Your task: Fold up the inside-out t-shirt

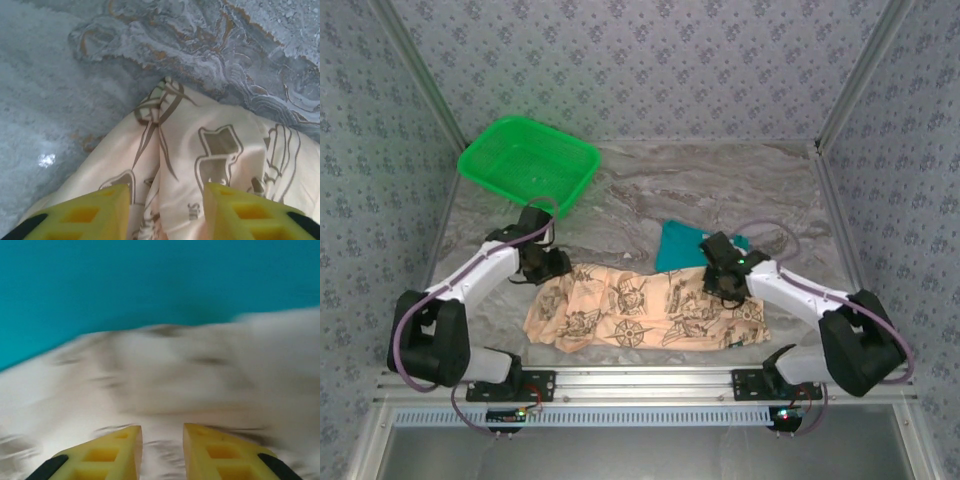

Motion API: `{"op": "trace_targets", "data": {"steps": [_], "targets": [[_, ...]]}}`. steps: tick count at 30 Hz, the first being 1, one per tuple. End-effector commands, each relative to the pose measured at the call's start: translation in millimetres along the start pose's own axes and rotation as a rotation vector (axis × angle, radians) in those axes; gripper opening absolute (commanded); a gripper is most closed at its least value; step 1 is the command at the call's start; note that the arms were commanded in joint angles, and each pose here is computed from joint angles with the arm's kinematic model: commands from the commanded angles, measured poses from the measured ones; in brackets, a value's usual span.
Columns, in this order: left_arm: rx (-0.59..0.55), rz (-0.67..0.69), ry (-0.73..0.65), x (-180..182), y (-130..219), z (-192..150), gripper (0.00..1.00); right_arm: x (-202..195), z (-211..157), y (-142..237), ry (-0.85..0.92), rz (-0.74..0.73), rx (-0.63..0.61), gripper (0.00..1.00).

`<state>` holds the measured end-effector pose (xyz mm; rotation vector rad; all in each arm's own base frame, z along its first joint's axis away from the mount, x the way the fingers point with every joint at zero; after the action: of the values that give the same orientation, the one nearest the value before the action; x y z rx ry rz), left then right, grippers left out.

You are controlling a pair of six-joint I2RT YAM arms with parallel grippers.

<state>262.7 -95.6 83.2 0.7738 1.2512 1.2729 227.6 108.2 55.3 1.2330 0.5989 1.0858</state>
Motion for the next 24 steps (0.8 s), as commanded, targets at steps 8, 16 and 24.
{"op": "trace_targets", "data": {"steps": [8, 16, 24], "targets": [[-0.004, 0.195, 0.067, 52.3, -31.9, -19.4, 0.16, -86.8, 38.6, 22.3, -0.237, -0.200, -0.064, 0.34], [0.021, -0.027, 0.097, 18.5, -4.8, -4.2, 0.37, -31.0, 68.5, 44.3, 0.251, -0.098, -0.046, 0.44], [0.066, -0.032, 0.063, 6.6, -15.4, 11.1, 0.35, -16.9, 64.8, 25.0, 0.593, -0.329, 0.043, 0.47]]}}
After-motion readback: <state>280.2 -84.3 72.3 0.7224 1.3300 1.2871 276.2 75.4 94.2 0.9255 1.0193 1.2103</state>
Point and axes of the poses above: each hand's point on the last joint's axis, 136 mm out from that joint toward the fingers, its own y axis back along the fingers, its own x axis along the line the jaws close on, z = x × y, the point moved 2 cm from there along y, back along the fingers, and after that the axes turned 5 degrees about -y, right-handed, at the moved point
